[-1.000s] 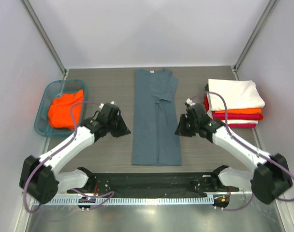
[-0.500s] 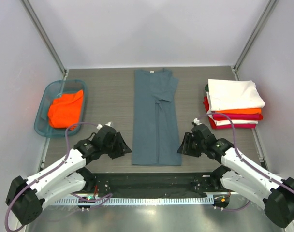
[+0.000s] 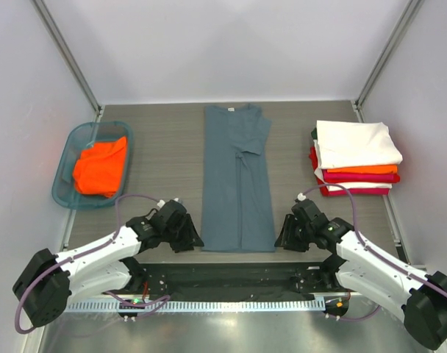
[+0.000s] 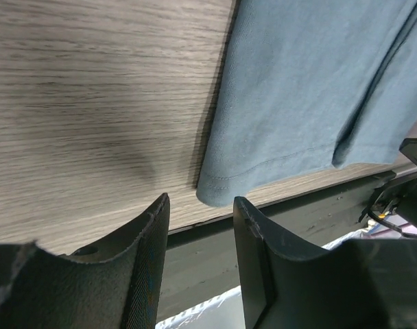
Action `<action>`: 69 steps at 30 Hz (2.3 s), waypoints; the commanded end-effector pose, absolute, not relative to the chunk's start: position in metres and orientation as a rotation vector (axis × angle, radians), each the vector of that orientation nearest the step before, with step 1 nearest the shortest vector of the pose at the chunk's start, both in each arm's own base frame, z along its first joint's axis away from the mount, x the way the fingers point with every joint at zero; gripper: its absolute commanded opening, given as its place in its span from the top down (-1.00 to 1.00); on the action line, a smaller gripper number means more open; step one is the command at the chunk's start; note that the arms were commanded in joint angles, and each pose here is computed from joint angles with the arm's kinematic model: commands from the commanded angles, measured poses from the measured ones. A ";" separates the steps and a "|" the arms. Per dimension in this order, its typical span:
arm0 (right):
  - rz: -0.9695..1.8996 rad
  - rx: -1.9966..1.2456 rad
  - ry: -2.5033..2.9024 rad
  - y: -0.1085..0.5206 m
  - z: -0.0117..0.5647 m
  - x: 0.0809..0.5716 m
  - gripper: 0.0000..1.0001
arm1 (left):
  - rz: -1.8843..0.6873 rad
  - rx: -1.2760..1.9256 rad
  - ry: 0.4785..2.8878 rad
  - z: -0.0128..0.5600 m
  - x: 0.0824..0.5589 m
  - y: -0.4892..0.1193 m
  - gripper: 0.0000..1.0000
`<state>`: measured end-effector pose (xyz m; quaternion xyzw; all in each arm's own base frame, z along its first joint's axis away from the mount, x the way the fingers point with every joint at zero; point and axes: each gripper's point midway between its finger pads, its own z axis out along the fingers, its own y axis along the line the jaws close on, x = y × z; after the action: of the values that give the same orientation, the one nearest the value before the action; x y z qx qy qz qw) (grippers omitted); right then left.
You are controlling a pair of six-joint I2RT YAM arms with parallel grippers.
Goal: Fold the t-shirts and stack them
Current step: Fold the tshirt
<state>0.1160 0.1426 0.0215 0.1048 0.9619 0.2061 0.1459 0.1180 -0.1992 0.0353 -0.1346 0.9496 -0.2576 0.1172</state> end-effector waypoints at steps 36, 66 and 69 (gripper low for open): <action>0.782 0.243 2.645 0.176 0.063 0.145 0.98 | -0.879 -0.373 2.707 0.054 0.128 -0.222 0.99; 0.498 0.259 2.503 0.159 0.129 0.374 0.98 | -0.848 -0.501 2.522 0.149 0.361 -0.236 0.99; 0.541 0.262 2.521 0.164 0.123 0.391 0.98 | -0.845 -0.528 2.511 0.148 0.379 -0.233 0.99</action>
<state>0.3689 0.1508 0.1057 0.1206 0.9458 0.1636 0.2531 0.3572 -0.2305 0.1277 -0.2009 0.9178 -0.2807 0.1964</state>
